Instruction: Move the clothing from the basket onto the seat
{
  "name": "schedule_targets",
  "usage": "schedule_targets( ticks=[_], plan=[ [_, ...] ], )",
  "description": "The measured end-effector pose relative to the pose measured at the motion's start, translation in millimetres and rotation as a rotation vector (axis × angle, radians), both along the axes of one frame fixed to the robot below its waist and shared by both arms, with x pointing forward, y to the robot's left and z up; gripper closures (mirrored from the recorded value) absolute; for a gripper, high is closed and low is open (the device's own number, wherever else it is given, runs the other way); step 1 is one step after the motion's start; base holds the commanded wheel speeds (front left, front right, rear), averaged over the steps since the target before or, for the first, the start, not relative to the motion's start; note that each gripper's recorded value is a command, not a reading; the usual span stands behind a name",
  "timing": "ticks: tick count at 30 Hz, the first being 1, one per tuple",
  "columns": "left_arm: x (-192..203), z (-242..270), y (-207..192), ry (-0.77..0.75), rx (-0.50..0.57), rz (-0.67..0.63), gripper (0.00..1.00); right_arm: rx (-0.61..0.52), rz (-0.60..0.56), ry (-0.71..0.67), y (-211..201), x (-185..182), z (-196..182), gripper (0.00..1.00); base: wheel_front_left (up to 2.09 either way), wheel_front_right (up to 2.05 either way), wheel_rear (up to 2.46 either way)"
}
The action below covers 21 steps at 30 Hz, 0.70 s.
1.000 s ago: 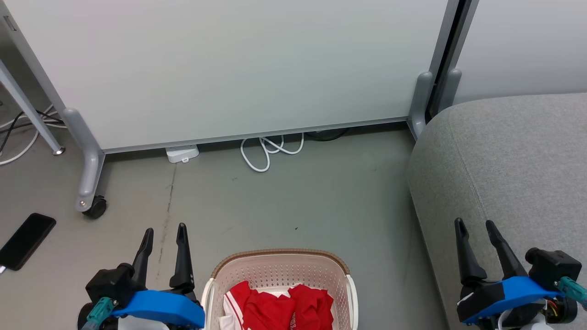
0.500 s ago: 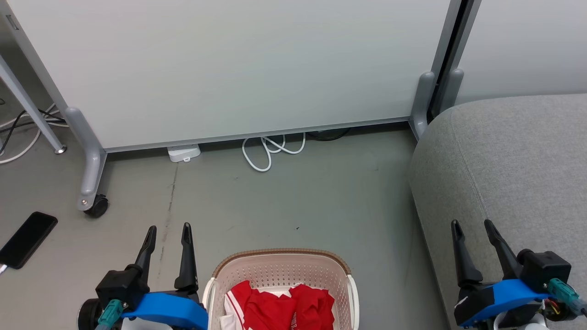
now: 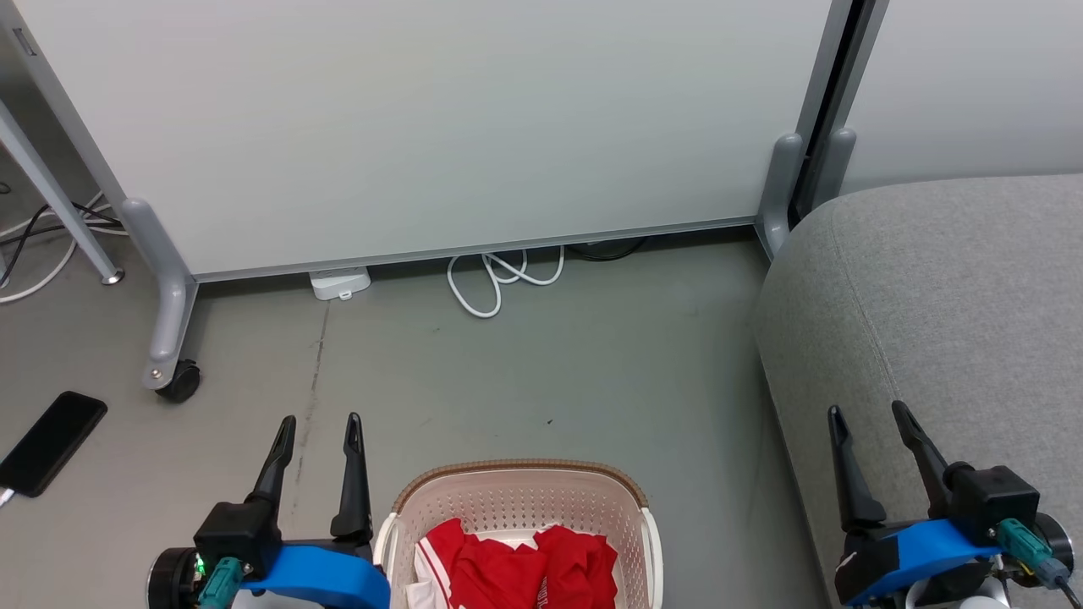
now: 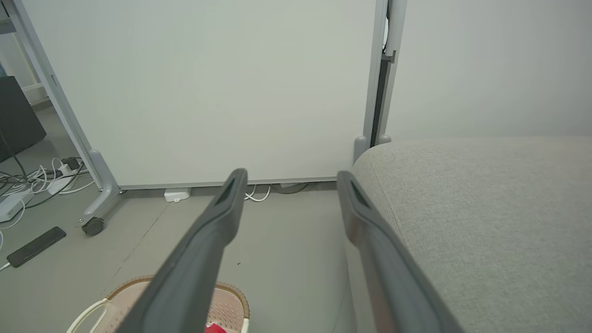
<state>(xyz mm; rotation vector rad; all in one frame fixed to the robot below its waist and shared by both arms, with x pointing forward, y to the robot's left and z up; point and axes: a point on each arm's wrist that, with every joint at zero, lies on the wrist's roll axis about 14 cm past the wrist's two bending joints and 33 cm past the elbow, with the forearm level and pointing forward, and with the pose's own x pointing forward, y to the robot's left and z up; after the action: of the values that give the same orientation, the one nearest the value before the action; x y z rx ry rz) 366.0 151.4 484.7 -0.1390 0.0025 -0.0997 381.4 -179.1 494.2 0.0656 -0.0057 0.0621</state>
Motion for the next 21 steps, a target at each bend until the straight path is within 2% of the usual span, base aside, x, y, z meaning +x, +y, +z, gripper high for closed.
schedule_targets(
  ticks=[9, 21],
  plan=[
    [-0.9, -1.3, -3.1, -0.008, 0.046, -0.012, 0.00, -0.054, 0.011, -0.009, 1.5, -0.4, 0.6, 0.00, 0.00, 0.00, 0.00],
    [-0.5, -2.8, -5.1, -0.003, 0.041, -0.016, 0.00, -0.051, 0.003, -0.013, -0.9, -1.9, 0.8, 0.00, 0.00, 0.00, 0.00]
  ],
)
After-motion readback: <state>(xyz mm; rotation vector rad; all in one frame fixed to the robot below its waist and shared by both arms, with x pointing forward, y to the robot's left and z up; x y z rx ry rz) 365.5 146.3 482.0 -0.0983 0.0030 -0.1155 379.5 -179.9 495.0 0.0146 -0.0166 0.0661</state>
